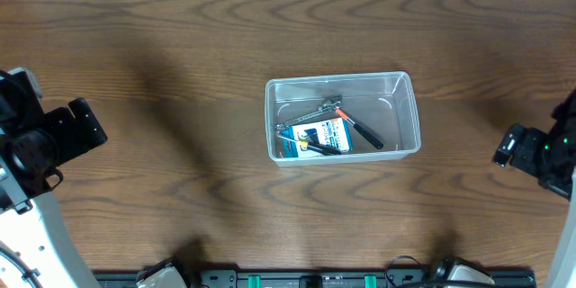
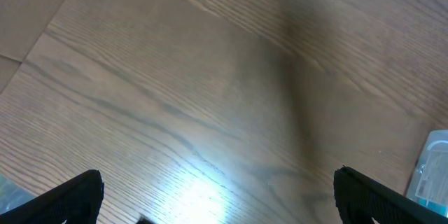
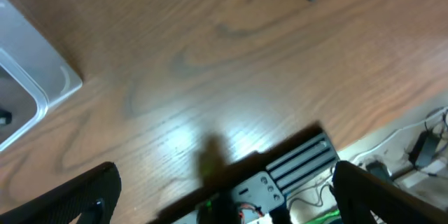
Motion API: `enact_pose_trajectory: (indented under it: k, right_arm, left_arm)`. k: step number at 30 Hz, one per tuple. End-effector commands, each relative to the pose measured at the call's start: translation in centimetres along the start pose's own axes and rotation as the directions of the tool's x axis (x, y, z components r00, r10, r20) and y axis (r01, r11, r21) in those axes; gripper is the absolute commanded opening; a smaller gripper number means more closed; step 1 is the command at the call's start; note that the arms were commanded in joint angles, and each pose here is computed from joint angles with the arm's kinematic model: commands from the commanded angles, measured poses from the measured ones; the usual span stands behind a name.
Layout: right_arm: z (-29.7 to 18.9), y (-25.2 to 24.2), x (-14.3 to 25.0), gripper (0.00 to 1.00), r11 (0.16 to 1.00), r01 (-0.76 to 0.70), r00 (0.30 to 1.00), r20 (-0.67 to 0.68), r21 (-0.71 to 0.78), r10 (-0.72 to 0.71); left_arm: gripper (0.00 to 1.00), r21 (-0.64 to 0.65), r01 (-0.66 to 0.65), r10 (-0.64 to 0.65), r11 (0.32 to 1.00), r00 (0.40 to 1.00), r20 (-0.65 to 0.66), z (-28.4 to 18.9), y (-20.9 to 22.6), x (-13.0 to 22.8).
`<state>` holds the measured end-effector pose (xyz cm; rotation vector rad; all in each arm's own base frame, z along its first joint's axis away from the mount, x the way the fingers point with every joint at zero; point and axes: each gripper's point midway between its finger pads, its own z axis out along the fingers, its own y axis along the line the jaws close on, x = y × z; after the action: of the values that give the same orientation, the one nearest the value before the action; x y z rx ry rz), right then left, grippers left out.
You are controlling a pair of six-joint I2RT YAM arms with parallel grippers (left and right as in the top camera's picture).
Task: Pack container
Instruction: 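Withdraw the right gripper toward the red-handled pliers at right edge, then align the right gripper above the red-handled pliers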
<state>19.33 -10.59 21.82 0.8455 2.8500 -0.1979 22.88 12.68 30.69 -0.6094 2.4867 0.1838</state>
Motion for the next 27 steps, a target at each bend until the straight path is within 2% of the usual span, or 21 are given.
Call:
enact_pose_trajectory:
  k: [1, 3, 5, 8, 10, 12, 16, 22, 27]
  right_arm:
    - [0.8, -0.2, -1.0, 0.99, 0.994, 0.111, 0.994, 0.005, 0.012, -0.111]
    - [1.0, -1.4, -1.8, 0.99, 0.981, 0.174, 0.985, 0.009, 0.089, -0.175]
    - [1.0, -1.8, -2.8, 0.99, 0.978, 0.17, 0.983, 0.044, 0.124, -0.177]
    - [1.1, -1.2, -4.3, 0.99, 0.98, 0.168, 0.978, 0.106, 0.104, -0.179]
    - [1.4, -0.6, -5.0, 0.99, 0.972, 0.223, 0.965, 0.122, 0.076, -0.231]
    - [2.0, 0.2, -5.0, 0.99, 0.963, 0.268, 0.957, 0.108, 0.016, -0.269]
    - [4.0, 0.6, -4.9, 0.99, 0.969, 0.236, 0.972, 0.033, -0.074, -0.234]
    - [7.2, -1.1, -7.1, 0.99, 0.975, 0.21, 0.978, 0.002, -0.065, -0.211]
    - [9.5, -2.1, -7.4, 0.99, 0.977, 0.2, 0.977, -0.054, -0.072, -0.204]
  left_arm:
    - [0.98, 0.004, 0.016, -0.016, 1.0, 1.0, 0.009, -0.2, 0.0, -0.3]
    - [0.98, 0.004, 0.016, -0.016, 1.0, 1.0, 0.009, -0.2, 0.0, -0.3]
    - [0.98, 0.005, 0.016, -0.016, 1.0, 1.0, 0.009, -0.2, 0.0, -0.3]
    - [0.98, 0.004, 0.016, -0.016, 1.0, 1.0, 0.009, -0.2, 0.0, -0.3]
    - [0.98, 0.004, 0.016, -0.016, 1.0, 1.0, 0.009, -0.2, 0.0, -0.3]
    - [0.98, 0.004, 0.016, -0.016, 1.0, 1.0, 0.009, -0.2, 0.0, -0.3]
    - [0.98, 0.004, 0.016, -0.016, 1.0, 1.0, 0.009, -0.2, 0.0, -0.3]
    - [0.97, 0.004, 0.016, -0.016, 1.0, 1.0, 0.009, -0.2, 0.0, -0.3]
    - [0.98, 0.004, 0.016, -0.016, 1.0, 1.0, 0.009, -0.2, 0.0, -0.3]
